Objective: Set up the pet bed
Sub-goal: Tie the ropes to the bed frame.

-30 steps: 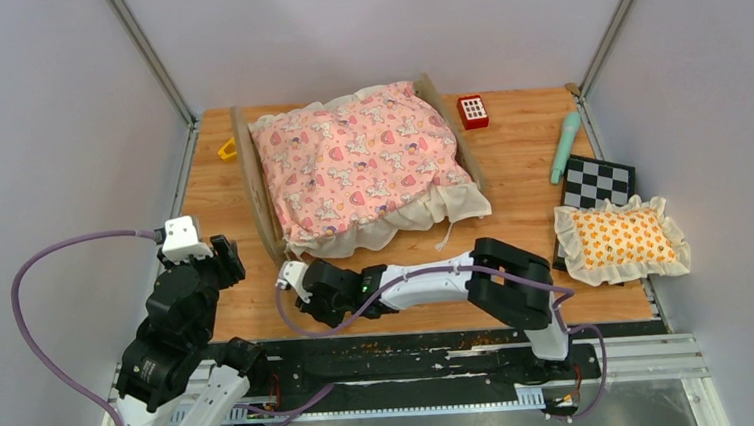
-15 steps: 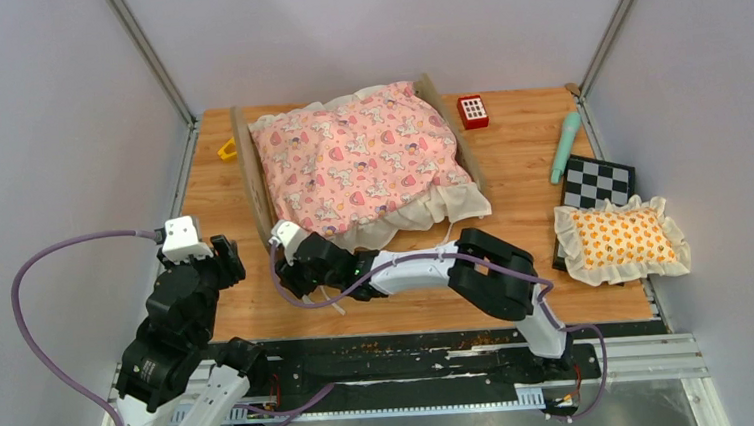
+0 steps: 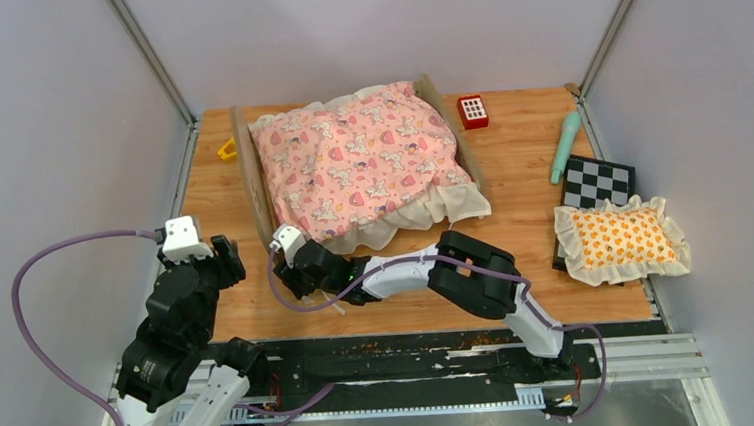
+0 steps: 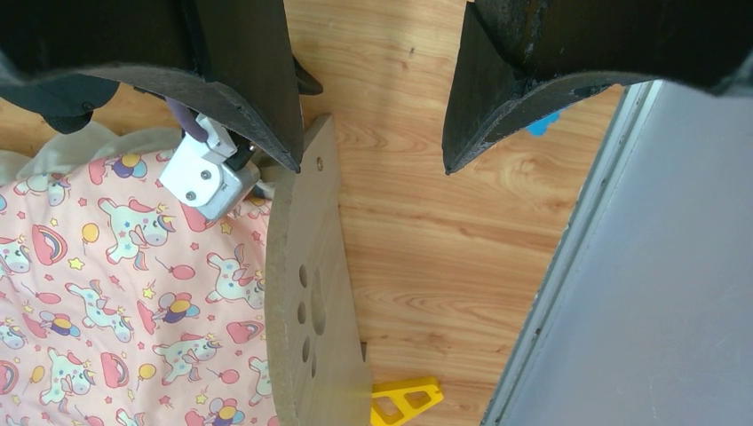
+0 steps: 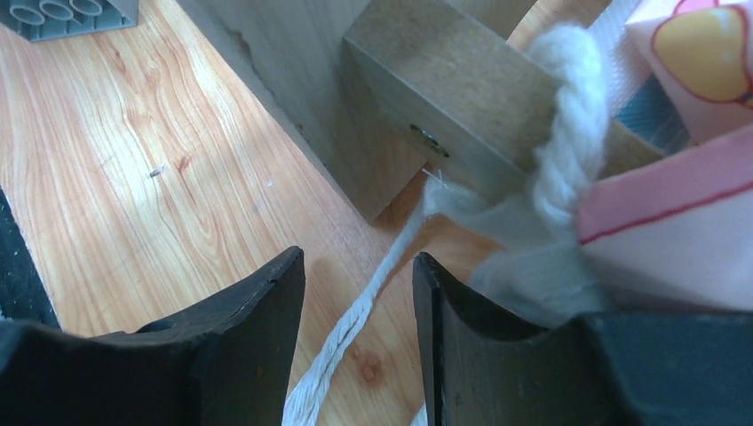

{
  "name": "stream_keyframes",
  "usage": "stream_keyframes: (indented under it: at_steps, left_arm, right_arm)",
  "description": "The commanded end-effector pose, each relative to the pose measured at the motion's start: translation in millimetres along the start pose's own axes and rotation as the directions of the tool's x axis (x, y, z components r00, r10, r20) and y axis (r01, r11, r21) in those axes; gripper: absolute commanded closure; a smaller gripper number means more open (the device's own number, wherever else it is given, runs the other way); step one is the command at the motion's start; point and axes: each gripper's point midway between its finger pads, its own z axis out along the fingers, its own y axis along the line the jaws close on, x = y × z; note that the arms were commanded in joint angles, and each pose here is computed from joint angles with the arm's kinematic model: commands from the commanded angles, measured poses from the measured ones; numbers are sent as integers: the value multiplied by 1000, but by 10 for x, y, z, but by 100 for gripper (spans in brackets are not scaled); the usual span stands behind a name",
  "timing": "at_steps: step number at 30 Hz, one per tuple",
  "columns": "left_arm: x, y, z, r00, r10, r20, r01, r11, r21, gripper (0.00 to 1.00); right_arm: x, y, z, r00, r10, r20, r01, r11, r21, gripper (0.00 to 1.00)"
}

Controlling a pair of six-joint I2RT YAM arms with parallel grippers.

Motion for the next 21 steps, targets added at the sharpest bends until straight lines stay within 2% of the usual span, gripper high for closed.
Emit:
stream_keyframes:
  at_steps: [1,13,16,18,21]
  left_arm:
    - [-110,-37,-10,1000,-9,27,8,1000,18,34]
    - [-115,-27,-15,1000,-4,28,4,1000,15,34]
    - [-120,-27,-16,1000,-5,30,5,1000,16,34]
    - [-114,-30,-14,1000,-6,29,5,1000,17,34]
    - [-108,-40,-8,1000,-7,27,7,1000,20,34]
  right_arm:
    - [-166,-55,159,996,20,84,-23,999,30,51]
    - [230,-212,261,1000,-28,0,28,995,96,51]
    - [346,-229,220,999,-26,-23,28,995,96,55]
    - [407,-209,203,999,-24,-37,27,997,78,67]
    - [453,-108,191,999,-23,-42,24,1000,17,97]
